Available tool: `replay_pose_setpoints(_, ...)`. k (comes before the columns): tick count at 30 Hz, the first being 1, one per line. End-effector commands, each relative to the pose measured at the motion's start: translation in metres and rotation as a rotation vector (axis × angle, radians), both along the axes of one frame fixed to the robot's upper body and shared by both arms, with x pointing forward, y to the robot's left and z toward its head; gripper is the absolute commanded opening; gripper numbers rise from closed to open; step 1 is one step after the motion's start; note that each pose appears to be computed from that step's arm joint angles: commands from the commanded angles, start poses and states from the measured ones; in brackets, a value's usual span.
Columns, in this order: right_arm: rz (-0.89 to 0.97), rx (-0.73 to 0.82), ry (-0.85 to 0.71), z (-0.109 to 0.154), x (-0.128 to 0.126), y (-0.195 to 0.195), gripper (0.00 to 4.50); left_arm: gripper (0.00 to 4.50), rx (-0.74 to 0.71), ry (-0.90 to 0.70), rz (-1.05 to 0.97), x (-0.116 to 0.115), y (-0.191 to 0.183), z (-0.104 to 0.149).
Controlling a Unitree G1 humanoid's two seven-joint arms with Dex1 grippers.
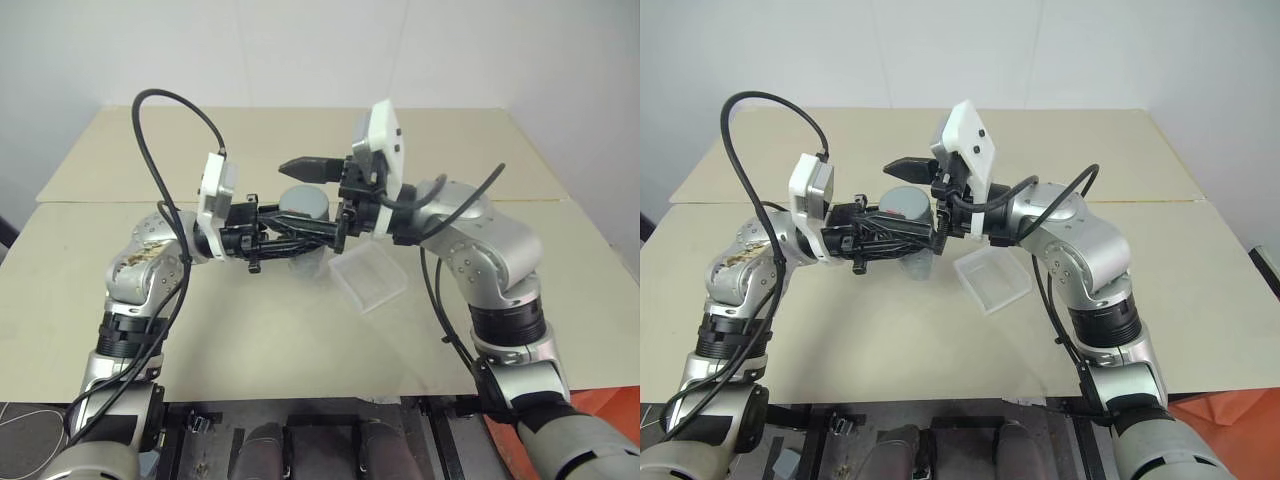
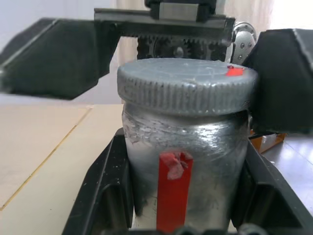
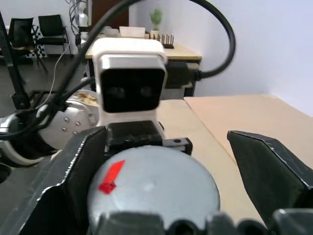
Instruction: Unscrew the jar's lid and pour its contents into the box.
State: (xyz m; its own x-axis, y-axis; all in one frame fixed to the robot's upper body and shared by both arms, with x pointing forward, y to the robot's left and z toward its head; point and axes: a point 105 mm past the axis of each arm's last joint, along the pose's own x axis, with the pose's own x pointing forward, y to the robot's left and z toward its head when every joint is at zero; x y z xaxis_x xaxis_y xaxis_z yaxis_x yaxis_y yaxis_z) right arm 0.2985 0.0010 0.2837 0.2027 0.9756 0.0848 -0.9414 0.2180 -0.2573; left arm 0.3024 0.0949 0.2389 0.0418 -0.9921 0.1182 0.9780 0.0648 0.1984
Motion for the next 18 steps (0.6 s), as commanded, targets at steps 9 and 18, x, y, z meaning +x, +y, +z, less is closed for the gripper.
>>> replay_pose_setpoints(9, -0.131, 0.037, -0.026, 0.016, 0.022, -0.041, 4.45, 2.02, -0.013, -0.06, 0.015, -0.012, 0.014, 0.013)
replay_pose_setpoints(18, -0.229, 0.012, -0.011, 0.008, 0.031, -0.076, 4.45, 2.02, -0.007, -0.062, 0.028, -0.015, 0.022, 0.017)
